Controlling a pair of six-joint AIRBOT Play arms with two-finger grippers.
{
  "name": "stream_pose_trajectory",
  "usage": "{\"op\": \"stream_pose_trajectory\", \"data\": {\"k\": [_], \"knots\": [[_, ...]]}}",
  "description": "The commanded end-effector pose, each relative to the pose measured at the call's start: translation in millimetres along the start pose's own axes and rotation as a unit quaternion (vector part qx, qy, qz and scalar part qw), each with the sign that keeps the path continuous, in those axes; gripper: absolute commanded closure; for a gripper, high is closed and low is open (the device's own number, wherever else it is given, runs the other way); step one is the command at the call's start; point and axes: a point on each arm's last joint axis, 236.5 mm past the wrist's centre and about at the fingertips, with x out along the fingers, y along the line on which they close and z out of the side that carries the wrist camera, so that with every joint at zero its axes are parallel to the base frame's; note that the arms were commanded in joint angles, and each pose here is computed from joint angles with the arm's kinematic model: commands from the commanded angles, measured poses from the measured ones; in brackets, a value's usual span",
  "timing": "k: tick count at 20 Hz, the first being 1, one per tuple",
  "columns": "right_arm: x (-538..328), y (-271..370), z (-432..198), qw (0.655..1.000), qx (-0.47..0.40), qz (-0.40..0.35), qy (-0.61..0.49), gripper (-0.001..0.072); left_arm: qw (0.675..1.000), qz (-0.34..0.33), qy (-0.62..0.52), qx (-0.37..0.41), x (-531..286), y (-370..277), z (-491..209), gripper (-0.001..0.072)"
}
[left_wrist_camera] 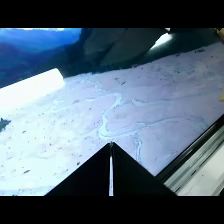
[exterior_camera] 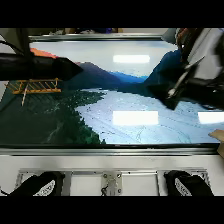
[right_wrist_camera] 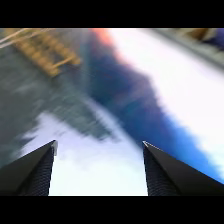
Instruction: Fold the clothes and pants, and hang the long-sleeved shirts on hangers.
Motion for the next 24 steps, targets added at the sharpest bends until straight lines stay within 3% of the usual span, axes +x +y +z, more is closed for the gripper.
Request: {"op": "stream_pose_trajectory", "data": {"k": [1, 4, 10, 11, 13, 24], "knots": [[59, 55, -51, 0.989, 0.042, 0.109, 0.092, 0.0127, 0.999, 0.000, 0.043, -0.005, 28, 1, -37, 0.0684], [81, 77, -65, 0.981, 0.053, 0.150, 0.114, 0.0128, 0.999, -0.001, 0.051, -0.013, 37, 3, -47, 0.0685], [85, 81, -69, 0.979, 0.055, 0.157, 0.120, 0.0132, 0.998, -0.003, 0.055, -0.015, 37, 3, -49, 0.0684], [85, 81, -69, 0.979, 0.055, 0.157, 0.120, 0.0208, 0.998, -0.003, 0.056, -0.015, 37, 3, -49, 0.0684], [85, 81, -69, 0.979, 0.055, 0.158, 0.121, 0.0686, 0.998, -0.003, 0.056, -0.015, 37, 3, -49, 0.0684], [85, 81, -69, 0.979, 0.054, 0.157, 0.121, 0.0678, 0.998, -0.003, 0.055, -0.015, 37, 3, -49, 0.0684]]}}
